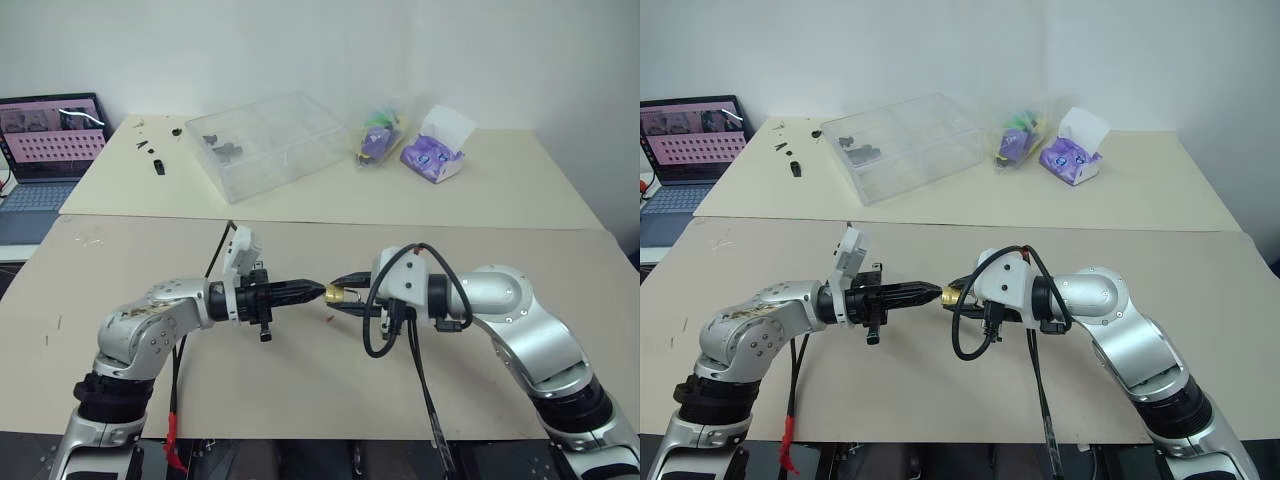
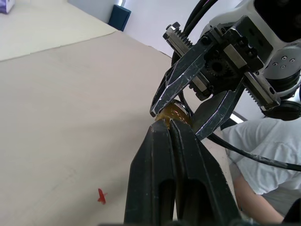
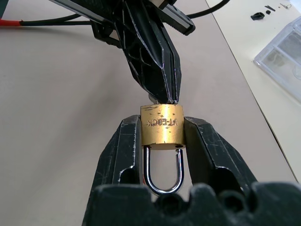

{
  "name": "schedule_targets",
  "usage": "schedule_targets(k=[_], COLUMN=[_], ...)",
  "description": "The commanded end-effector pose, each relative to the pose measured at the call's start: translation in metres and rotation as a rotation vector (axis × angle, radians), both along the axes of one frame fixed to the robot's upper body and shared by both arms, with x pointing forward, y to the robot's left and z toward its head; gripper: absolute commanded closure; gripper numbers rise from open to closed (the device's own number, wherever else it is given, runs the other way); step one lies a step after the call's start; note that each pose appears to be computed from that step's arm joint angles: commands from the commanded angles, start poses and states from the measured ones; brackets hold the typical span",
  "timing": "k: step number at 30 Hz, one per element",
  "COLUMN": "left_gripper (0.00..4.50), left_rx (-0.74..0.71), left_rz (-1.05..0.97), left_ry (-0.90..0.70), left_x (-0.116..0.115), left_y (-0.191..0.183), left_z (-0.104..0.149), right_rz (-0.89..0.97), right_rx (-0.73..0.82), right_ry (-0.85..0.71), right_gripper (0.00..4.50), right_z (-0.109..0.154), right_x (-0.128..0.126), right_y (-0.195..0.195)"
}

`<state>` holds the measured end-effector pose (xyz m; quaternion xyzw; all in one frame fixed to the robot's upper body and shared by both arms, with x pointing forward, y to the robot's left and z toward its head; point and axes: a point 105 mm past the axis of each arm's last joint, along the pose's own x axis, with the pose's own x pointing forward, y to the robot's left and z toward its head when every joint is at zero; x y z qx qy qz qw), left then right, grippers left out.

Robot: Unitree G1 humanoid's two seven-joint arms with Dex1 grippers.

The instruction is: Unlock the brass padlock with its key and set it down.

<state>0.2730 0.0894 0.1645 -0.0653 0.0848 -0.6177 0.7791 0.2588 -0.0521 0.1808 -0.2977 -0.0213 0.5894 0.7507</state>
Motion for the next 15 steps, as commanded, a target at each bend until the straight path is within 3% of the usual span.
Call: schedule_targets(k=[1,10,14,15], left_gripper=[4.41,4.41,3.50,3.06], left_rx=[0.007,-0.090,-0.114,-0.106], left_rz=[-0.032,-0.024,-0.039,-0.038], left_ry=[-0.054,0.194,0.249,0.264], left_x=[-0.005,-0.002,-0.003,-0.003], left_y=[-0.007,-0.004,-0.002,-0.002], left_z=[0.004,0.011,0.016,0.016], right_rz=[0.140,0.134,0.135,0.135], right_rx=[0.050,0.049,0.049,0.048], right_ry=[-0.017,-0.027,-0.027,-0.027], right_gripper=[3.60,3.60,3.60,3.60], right_z=[0.012,0.012,0.012,0.012], right_x=[-0.023,-0.021,-0.021,-0.021], right_y=[0.018,0.018,0.018,0.018])
